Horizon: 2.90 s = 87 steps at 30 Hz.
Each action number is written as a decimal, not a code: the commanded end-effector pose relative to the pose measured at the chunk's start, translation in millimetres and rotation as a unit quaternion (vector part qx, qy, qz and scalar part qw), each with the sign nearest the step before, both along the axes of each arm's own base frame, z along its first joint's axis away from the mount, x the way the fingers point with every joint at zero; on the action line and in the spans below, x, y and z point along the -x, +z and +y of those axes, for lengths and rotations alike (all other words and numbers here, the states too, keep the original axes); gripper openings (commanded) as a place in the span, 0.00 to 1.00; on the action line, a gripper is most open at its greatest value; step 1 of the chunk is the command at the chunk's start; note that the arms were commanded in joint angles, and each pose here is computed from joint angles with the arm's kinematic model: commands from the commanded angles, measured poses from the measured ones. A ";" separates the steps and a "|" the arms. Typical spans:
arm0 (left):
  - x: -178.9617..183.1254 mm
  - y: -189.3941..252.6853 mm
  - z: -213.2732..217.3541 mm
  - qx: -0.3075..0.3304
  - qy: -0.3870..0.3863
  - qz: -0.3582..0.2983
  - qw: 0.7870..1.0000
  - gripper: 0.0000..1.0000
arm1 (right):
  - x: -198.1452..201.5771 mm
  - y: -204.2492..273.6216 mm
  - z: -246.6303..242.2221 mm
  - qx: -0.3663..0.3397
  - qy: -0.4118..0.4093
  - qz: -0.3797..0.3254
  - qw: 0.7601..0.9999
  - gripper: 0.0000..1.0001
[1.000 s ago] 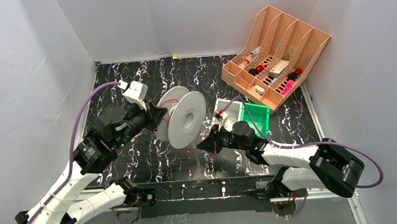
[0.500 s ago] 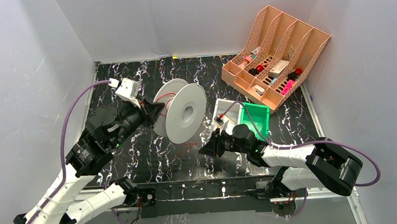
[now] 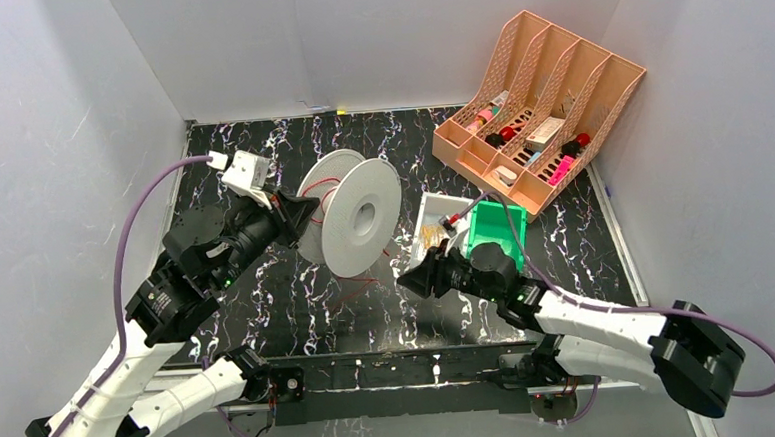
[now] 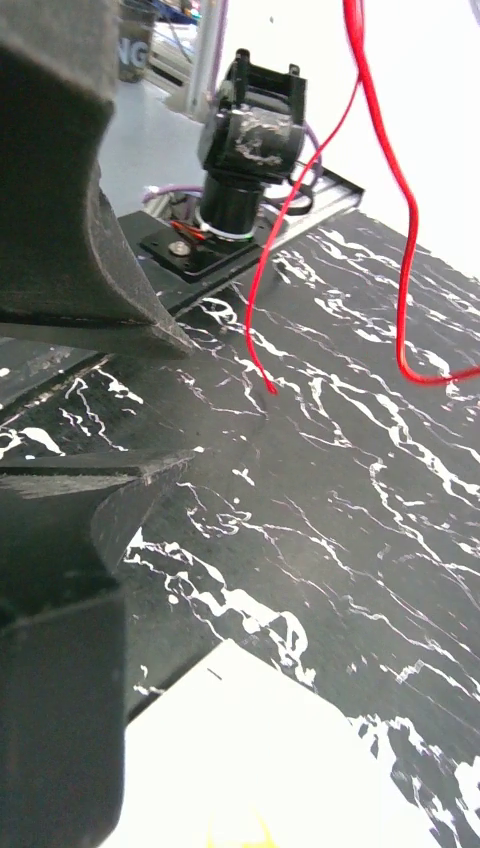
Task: Wrap the cables
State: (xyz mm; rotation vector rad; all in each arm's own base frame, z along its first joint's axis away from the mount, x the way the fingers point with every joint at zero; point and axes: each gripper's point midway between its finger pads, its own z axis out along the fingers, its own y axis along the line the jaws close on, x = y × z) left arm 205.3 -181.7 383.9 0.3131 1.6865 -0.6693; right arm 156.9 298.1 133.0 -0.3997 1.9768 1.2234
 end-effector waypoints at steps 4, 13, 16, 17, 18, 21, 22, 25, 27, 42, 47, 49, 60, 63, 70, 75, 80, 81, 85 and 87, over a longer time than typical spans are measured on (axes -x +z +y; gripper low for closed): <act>6.8 54.6 6.5 0.064 0.000 -0.061 0.996 0.00 | -27.0 68.9 -10.5 -0.056 -0.084 -0.052 0.994 0.53; 4.5 53.4 2.3 0.059 -0.004 -0.059 0.996 0.00 | -50.7 119.2 -31.8 -0.106 -0.193 -0.019 0.975 0.63; 3.8 52.3 1.3 0.057 -0.005 -0.059 0.997 0.00 | -52.4 128.0 -35.2 -0.142 -0.217 0.019 0.966 0.63; 3.7 52.0 1.2 0.057 -0.005 -0.059 0.997 0.00 | -51.8 130.4 -34.7 -0.155 -0.219 0.030 0.963 0.63; 3.4 51.5 1.3 0.056 -0.005 -0.059 0.997 0.00 | -51.2 132.9 -34.0 -0.168 -0.220 0.041 0.960 0.63; 3.5 49.0 1.1 0.055 -0.005 -0.057 0.997 0.00 | -50.2 134.7 -29.4 -0.194 -0.221 0.079 0.952 0.64; 3.6 48.7 1.3 0.055 -0.005 -0.057 0.997 0.00 | -49.6 136.2 -26.8 -0.200 -0.218 0.090 0.951 0.64; 3.3 48.0 1.8 0.054 -0.003 -0.056 0.997 0.00 | -48.6 134.2 -19.8 -0.206 -0.216 0.128 0.946 0.64; 2.8 47.3 2.0 0.053 -0.001 -0.056 0.997 0.00 | -48.6 133.0 -16.5 -0.214 -0.217 0.149 0.941 0.64; 1.3 46.4 -1.3 0.055 -0.005 -0.055 0.997 0.00 | -43.2 130.2 17.6 -0.259 -0.168 0.245 0.919 0.64; 0.6 45.4 -0.1 0.056 -0.001 -0.055 0.997 0.00 | -38.4 125.7 25.5 -0.263 -0.149 0.269 0.915 0.64; 0.5 45.3 -1.0 0.056 -0.003 -0.055 0.997 0.00 | -37.8 125.8 27.1 -0.268 -0.145 0.273 0.913 0.64; -1.7 43.0 -2.2 0.055 0.000 -0.053 0.997 0.00 | -31.7 121.7 35.1 -0.275 -0.115 0.280 0.912 0.64; -2.1 42.4 -2.3 0.055 0.000 -0.053 0.997 0.00 | -30.0 121.1 37.1 -0.277 -0.107 0.281 0.913 0.64; -3.5 42.2 -0.9 0.053 0.005 -0.054 0.997 0.00 | -27.9 117.5 40.3 -0.276 -0.097 0.283 0.914 0.64; -3.5 42.3 -1.4 0.053 0.004 -0.054 0.997 0.00 | -26.9 116.5 40.0 -0.277 -0.095 0.282 0.914 0.64; -3.4 41.9 -1.4 0.053 0.004 -0.054 0.997 0.00 | -26.6 113.5 38.3 -0.275 -0.098 0.283 0.914 0.64; -3.4 41.7 -1.7 0.053 0.003 -0.053 0.997 0.00 | -26.7 113.0 38.3 -0.274 -0.099 0.284 0.914 0.64; -2.9 42.6 -1.6 0.054 0.003 -0.054 0.997 0.00 | -27.9 113.3 37.7 -0.278 -0.108 0.302 0.905 0.64; -3.1 42.4 -2.3 0.054 0.002 -0.053 0.997 0.00 | -28.1 114.4 37.3 -0.278 -0.107 0.298 0.907 0.77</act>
